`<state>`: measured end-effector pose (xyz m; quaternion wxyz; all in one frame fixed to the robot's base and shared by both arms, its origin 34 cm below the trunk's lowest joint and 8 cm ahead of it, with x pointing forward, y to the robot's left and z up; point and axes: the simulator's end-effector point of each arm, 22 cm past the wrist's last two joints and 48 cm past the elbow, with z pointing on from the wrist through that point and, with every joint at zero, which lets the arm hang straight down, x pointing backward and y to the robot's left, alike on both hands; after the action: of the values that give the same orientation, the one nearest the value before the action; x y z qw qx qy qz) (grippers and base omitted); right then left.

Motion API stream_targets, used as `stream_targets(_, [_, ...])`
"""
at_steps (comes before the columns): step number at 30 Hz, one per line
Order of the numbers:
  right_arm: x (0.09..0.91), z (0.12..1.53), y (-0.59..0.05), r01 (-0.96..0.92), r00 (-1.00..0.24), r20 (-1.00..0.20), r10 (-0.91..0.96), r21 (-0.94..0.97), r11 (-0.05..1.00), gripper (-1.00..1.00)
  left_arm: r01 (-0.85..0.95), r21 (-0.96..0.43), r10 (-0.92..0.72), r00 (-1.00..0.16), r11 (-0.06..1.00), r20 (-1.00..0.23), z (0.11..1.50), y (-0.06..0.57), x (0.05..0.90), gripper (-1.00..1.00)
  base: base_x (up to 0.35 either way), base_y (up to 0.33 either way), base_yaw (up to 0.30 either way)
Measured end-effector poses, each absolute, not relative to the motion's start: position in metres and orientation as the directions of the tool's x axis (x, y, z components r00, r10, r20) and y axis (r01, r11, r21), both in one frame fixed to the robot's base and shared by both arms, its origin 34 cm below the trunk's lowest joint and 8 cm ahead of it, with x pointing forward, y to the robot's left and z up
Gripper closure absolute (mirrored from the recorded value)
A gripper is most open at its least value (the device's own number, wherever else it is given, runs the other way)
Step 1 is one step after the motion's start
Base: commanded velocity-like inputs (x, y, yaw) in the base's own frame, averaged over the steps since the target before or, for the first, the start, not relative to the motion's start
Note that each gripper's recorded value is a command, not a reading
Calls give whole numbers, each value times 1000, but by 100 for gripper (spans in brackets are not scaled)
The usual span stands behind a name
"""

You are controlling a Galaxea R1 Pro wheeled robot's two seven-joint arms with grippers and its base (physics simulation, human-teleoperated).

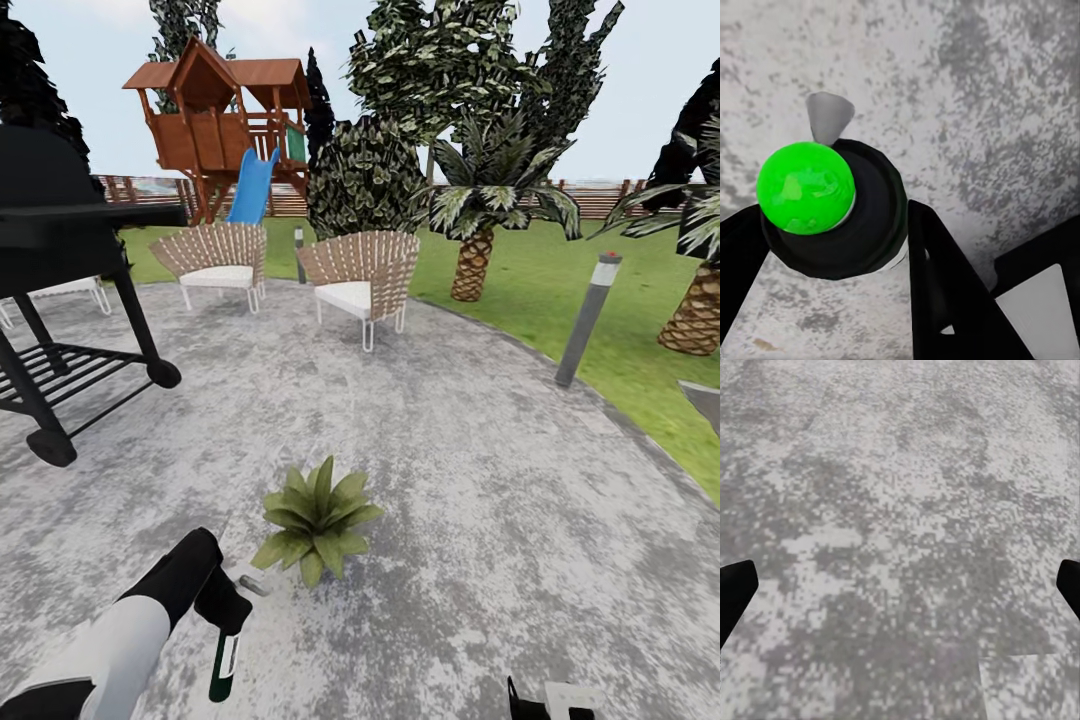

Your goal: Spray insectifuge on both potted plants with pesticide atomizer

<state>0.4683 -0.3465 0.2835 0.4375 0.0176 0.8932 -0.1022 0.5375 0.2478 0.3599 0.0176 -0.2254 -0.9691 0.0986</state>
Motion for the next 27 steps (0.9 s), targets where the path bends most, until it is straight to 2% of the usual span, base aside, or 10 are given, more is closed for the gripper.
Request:
stream_targets(4, [468,283,-346,117,-617,-784,-60,-167,979,-100,432,-194,440,-898,880,-6,359,252,536,100,12,0,0])
stream_targets(8, [468,283,-346,115,-618,-784,-61,-167,979,-100,393,-127,398,-917,911,23,361,321,533,100,0,0,0])
stream_targets(10, [468,283,-346,115,-618,-784,-61,-167,979,-100,376,-133,383,-924,917,24,363,330,532,100,0,0,0])
stream_targets(16, [469,283,-346,114,-617,-785,-62,-168,979,-100,409,-216,422,-906,887,17,375,307,535,100,0,0,0])
stream_targets(19, [469,283,-346,113,-617,-785,-64,-168,979,-100,472,-219,493,-868,854,53,371,322,519,100,0,0,0])
stream_targets(21, [469,283,-346,113,-617,-785,-64,-168,979,-100,493,-214,511,-859,843,33,373,333,522,100,0,0,0])
stream_targets(27, [469,283,-346,113,-616,-785,-63,-168,979,-100,504,-267,515,-857,822,-32,401,310,548,100,0,0,0])
